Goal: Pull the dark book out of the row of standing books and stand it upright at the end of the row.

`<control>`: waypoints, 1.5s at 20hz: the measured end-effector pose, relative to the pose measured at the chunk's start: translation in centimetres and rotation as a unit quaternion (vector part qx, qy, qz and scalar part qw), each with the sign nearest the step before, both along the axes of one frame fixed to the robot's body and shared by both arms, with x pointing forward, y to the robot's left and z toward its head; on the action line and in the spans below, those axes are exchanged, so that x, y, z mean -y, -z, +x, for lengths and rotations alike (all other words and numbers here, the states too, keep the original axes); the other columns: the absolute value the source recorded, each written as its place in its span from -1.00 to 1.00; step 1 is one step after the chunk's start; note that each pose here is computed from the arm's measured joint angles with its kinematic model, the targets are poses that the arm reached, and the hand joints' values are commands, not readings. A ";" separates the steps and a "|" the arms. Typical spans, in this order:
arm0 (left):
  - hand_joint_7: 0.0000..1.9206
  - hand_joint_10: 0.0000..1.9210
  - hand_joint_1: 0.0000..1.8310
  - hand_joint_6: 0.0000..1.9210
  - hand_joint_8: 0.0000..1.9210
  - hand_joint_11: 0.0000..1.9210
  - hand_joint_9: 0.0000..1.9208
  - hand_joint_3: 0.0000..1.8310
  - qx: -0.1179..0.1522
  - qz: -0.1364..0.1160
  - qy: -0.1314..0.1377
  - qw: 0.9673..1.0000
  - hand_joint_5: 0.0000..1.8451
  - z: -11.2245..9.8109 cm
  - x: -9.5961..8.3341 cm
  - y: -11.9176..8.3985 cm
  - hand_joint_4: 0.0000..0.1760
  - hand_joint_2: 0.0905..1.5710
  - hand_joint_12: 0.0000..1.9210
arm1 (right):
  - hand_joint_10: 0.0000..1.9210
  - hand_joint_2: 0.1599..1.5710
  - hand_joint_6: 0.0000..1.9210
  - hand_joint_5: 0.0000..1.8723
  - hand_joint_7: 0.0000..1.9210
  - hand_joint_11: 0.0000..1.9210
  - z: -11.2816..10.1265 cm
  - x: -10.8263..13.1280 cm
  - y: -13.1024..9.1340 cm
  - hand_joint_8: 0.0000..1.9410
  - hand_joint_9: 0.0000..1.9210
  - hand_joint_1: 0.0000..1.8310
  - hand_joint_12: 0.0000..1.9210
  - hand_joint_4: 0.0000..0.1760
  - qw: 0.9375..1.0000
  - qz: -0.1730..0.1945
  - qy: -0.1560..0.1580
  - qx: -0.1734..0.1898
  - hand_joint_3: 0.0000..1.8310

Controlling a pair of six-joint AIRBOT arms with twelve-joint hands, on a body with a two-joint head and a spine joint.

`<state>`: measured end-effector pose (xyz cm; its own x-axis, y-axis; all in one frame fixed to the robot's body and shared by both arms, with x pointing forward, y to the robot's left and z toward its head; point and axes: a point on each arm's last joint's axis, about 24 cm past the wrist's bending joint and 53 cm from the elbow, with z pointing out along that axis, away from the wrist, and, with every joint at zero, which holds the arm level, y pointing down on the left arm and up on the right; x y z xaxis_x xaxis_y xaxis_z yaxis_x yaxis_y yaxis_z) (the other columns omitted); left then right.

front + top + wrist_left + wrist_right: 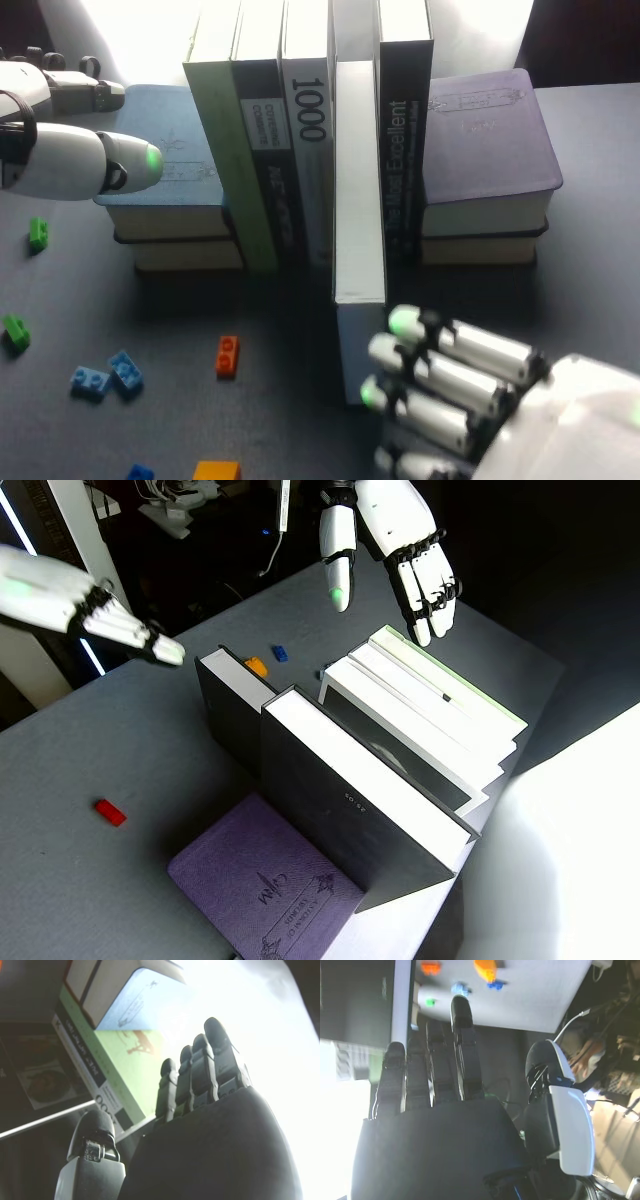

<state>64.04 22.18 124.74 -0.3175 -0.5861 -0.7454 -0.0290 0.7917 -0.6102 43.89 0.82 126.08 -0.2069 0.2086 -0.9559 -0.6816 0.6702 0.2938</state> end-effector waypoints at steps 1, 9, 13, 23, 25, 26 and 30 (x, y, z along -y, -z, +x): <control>-0.81 -0.98 -0.97 -0.99 -0.99 -1.00 -0.81 -1.00 0.000 0.000 0.000 1.000 -0.82 0.0 0.0 0.0 -0.40 0.61 -0.29 | -0.99 0.48 -1.00 -0.33 -0.64 -1.00 0.3 0.3 -1.5 -0.99 -0.80 -1.00 -0.49 -1.00 1.000 0.017 0.008 0.014 -1.00; -0.55 -0.95 -0.88 -0.98 -0.99 -1.00 -0.55 -1.00 0.000 0.000 0.001 1.000 -0.62 0.0 0.0 0.0 -0.43 0.62 0.29 | -0.94 0.44 -0.97 -0.21 -0.40 -1.00 2.7 3.9 -9.8 -0.98 -0.49 -0.95 0.30 -1.00 0.988 0.132 -0.002 0.078 -1.00; -0.47 -0.93 -0.83 -0.98 -0.98 -1.00 -0.48 -1.00 0.000 0.000 0.000 1.000 -0.55 0.0 0.0 0.0 -0.61 0.62 0.43 | -0.86 0.45 -0.97 -0.13 -0.22 -0.87 5.2 5.9 -10.7 -0.96 -0.23 -0.90 0.46 -1.00 0.983 0.160 -0.026 0.082 -1.00; -0.49 0.50 -0.84 -0.95 0.24 -0.75 -0.56 -1.00 -0.002 -0.003 0.001 1.000 -0.06 0.0 0.1 0.1 -1.00 0.69 0.92 | 0.62 0.51 0.18 -0.27 -0.25 -0.76 10.1 9.1 -5.7 0.28 -0.44 -0.88 1.00 -1.00 0.991 0.120 0.047 -0.024 -1.00; -0.52 0.52 -0.80 -0.93 0.30 -0.74 -0.59 -1.00 -0.002 -0.004 0.001 1.000 -0.06 0.0 0.1 0.1 -1.00 0.69 0.91 | 0.67 0.53 0.24 -0.29 -0.27 -0.74 10.5 9.4 -5.2 0.34 -0.44 -0.90 1.00 -1.00 0.990 0.123 0.060 -0.042 -1.00; -0.49 0.49 -0.82 -0.91 0.25 -0.73 -0.56 -1.00 -0.002 -0.003 0.001 1.000 -0.05 0.0 0.1 0.1 -1.00 0.69 0.89 | 0.70 0.54 0.27 -0.29 -0.27 -0.75 10.6 9.5 -4.9 0.37 -0.45 -0.89 1.00 -1.00 0.989 0.123 0.065 -0.048 -1.00; -0.51 0.68 -0.84 -0.13 0.46 -0.73 -0.58 -1.00 -0.001 -0.003 0.002 1.000 -0.32 0.0 0.1 0.0 -1.00 0.69 0.97 | 0.72 0.54 0.31 -0.31 -0.27 -0.78 11.0 9.3 -4.4 0.39 -0.47 -0.91 1.00 -1.00 0.988 0.124 0.074 -0.060 -1.00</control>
